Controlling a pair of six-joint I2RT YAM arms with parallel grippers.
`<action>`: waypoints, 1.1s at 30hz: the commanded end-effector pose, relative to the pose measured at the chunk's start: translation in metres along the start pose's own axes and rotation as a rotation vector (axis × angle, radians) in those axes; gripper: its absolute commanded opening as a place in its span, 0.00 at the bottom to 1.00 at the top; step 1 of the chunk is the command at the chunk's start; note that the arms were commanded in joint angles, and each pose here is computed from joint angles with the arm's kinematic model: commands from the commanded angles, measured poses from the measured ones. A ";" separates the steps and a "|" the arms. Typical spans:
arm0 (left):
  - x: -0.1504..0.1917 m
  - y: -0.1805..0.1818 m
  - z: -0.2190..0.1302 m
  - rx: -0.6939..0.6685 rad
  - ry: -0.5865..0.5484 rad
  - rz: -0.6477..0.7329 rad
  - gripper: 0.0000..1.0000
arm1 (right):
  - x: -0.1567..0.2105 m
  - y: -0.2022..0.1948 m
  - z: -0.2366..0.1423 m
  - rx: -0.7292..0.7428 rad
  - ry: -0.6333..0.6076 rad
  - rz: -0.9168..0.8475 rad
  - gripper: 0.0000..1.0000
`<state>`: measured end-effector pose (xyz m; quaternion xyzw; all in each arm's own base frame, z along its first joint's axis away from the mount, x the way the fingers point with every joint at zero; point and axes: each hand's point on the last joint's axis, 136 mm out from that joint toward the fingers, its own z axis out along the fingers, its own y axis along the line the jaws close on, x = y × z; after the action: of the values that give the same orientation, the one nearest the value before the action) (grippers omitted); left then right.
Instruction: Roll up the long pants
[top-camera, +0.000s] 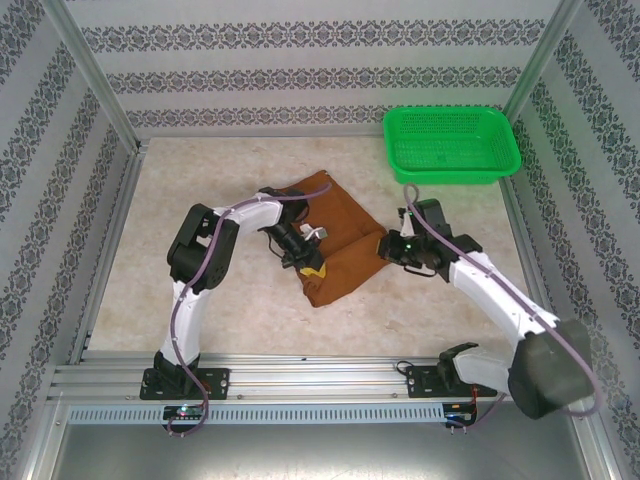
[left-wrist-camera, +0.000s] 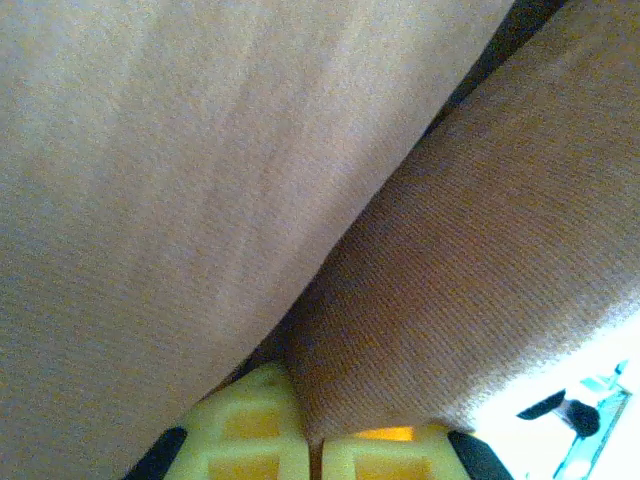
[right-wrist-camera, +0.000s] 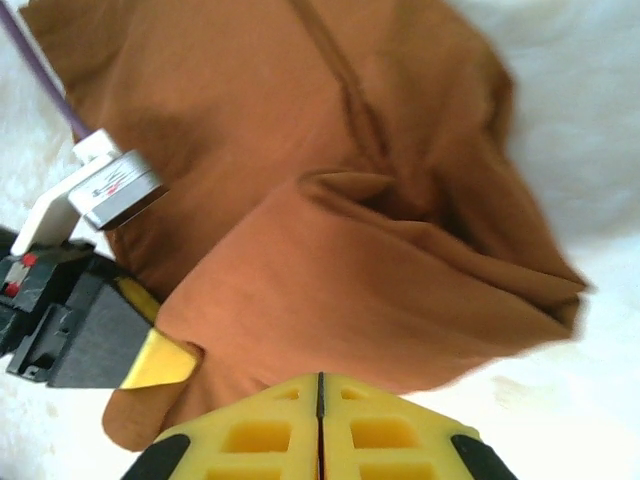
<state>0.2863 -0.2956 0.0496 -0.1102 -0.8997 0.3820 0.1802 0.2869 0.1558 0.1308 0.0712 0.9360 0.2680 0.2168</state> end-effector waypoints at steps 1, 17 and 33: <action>-0.012 0.017 -0.004 -0.115 -0.027 0.050 0.00 | -0.012 0.034 0.010 -0.083 0.003 -0.072 0.10; -0.014 -0.012 -0.049 -0.461 -0.329 0.471 0.28 | 0.019 -0.032 0.119 0.080 0.230 0.050 0.00; 0.015 0.016 -0.007 -1.324 -0.263 0.947 0.58 | 0.033 -0.047 0.131 0.047 0.244 0.136 0.00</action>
<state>0.2546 -0.2940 0.0337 -0.5164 -0.8311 -0.1094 -0.1753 0.3372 0.2020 0.0308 0.0735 0.9423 0.3011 0.1266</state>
